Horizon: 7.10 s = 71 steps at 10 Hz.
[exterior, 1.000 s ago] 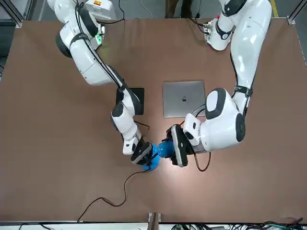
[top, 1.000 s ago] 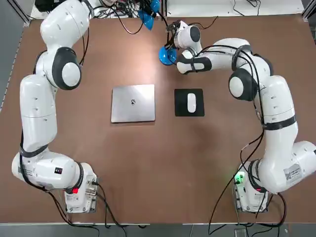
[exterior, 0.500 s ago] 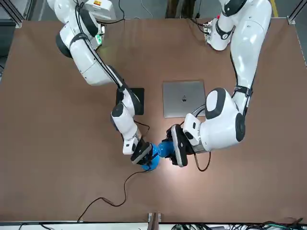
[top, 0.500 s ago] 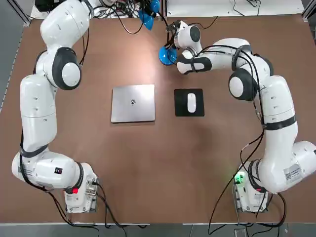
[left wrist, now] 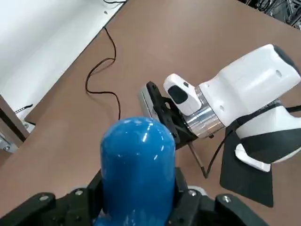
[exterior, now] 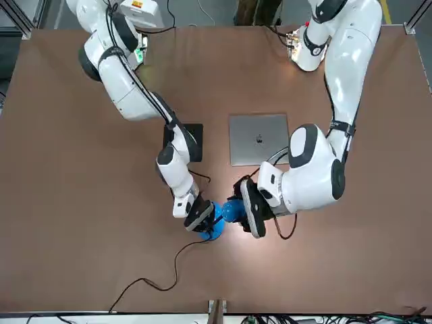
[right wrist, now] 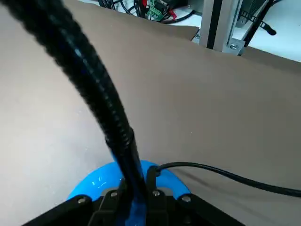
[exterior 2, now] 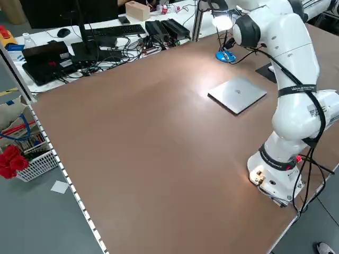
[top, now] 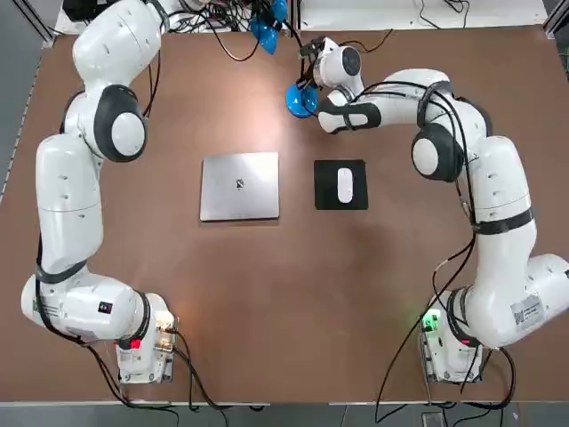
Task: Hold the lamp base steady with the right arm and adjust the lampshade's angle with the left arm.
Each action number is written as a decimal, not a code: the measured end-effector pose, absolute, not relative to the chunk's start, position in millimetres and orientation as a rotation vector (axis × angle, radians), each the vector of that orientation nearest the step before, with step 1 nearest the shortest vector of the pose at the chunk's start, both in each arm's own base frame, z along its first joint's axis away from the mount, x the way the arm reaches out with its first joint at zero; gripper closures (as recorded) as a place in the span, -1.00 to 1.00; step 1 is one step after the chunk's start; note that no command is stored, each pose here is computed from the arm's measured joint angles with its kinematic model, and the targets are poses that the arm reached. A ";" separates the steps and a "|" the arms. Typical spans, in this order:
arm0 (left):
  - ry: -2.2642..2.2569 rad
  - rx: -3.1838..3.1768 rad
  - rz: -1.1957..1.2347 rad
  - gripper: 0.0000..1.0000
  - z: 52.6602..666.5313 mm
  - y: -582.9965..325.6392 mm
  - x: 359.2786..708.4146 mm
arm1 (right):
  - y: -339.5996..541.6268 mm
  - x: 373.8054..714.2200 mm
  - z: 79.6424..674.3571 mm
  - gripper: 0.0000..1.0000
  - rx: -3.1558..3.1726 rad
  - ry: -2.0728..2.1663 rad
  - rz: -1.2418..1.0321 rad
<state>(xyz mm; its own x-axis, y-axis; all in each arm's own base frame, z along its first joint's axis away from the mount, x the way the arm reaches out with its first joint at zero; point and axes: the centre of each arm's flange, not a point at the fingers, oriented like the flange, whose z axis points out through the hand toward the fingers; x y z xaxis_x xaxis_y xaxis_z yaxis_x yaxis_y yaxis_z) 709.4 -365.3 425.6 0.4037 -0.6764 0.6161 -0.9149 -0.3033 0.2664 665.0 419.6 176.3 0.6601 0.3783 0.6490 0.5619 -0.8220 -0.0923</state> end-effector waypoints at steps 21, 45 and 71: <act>-0.729 2.284 0.077 -0.16 415.3 -362.1 696.7 | 422.5 663.0 176.3 0.71 -2.587 -0.787 -0.933; -0.729 2.665 -0.016 -1.00 585.7 -254.9 652.5 | 420.5 664.0 175.5 0.67 -2.593 -0.743 -0.932; 0.054 3.081 0.079 -0.98 607.7 20.9 555.5 | 133.9 543.7 570.1 -1.00 -3.202 0.051 -0.245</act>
<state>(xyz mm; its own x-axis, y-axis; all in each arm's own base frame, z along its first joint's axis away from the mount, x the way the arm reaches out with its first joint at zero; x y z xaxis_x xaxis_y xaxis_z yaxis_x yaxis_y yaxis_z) 555.5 20.9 607.7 0.9981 0.0364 0.0498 0.0334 -0.9976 0.0601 543.7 133.9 570.1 0.9879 -0.0264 0.1529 -0.0371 -0.9970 0.0676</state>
